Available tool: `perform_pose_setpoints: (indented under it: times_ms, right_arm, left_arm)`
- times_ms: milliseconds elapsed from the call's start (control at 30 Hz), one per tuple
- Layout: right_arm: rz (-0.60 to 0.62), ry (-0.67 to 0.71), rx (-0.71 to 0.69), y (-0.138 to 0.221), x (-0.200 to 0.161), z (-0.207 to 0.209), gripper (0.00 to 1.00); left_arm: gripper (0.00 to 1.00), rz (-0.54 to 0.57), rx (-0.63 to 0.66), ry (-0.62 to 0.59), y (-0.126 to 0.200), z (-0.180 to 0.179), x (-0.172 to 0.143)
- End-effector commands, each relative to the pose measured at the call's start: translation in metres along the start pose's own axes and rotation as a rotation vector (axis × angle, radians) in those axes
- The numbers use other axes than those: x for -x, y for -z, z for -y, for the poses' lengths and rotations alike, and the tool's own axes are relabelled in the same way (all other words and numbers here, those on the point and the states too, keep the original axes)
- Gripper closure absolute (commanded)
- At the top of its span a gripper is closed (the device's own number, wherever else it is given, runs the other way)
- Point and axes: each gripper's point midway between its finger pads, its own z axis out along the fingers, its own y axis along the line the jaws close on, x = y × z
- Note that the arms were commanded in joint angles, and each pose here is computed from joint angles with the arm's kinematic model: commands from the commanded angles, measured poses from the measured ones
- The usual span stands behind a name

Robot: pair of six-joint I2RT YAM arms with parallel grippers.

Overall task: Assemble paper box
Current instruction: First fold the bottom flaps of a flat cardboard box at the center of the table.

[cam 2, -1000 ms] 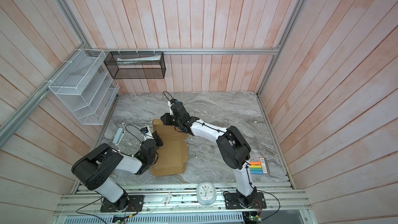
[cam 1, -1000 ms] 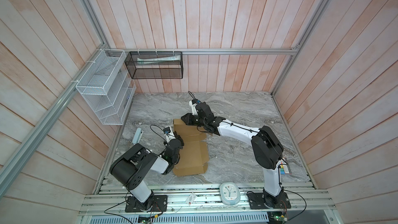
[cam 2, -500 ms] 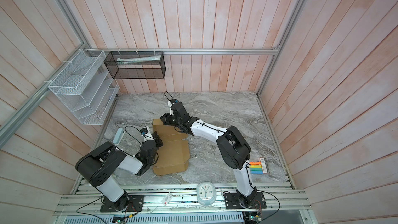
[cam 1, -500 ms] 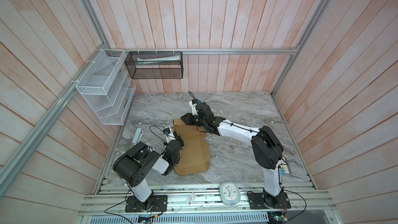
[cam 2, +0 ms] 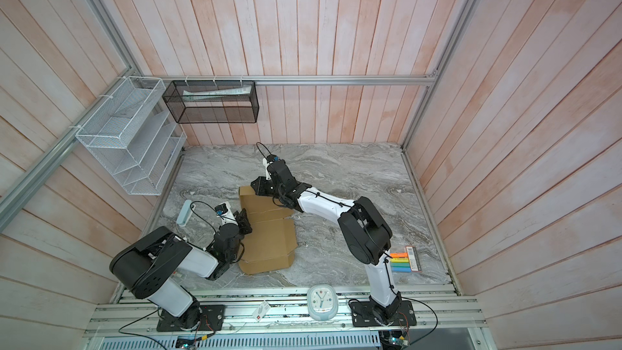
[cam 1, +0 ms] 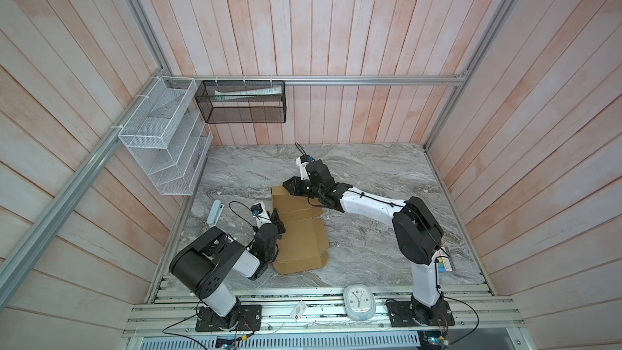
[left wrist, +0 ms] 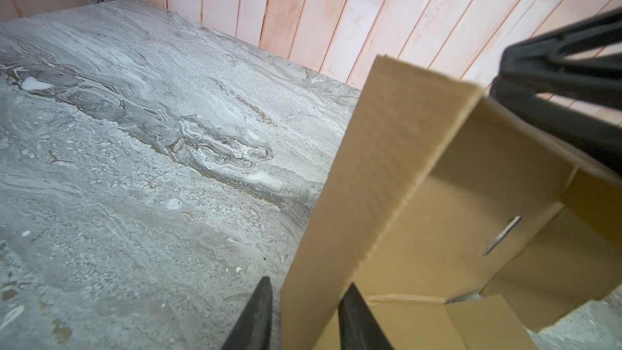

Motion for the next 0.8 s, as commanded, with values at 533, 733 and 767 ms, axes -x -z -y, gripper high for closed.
perform_pose_setpoints:
  times_ms: [533, 733, 767]
  right_arm:
    - [-0.172, -0.055, -0.140, -0.011, -0.057, 0.051, 0.81]
    - [-0.161, -0.051, -0.139, -0.009, -0.054, 0.049, 0.81]
    - [-0.162, -0.049, -0.138, -0.009, -0.054, 0.048, 0.81]
  left_arm:
    - [0.75, 0.087, -0.009, -0.090, -0.012, 0.019, 0.033]
    - [0.80, 0.076, 0.002, -0.085, -0.015, 0.015, 0.027]
    - [0.83, 0.075, 0.004, -0.077, -0.015, 0.014, 0.027]
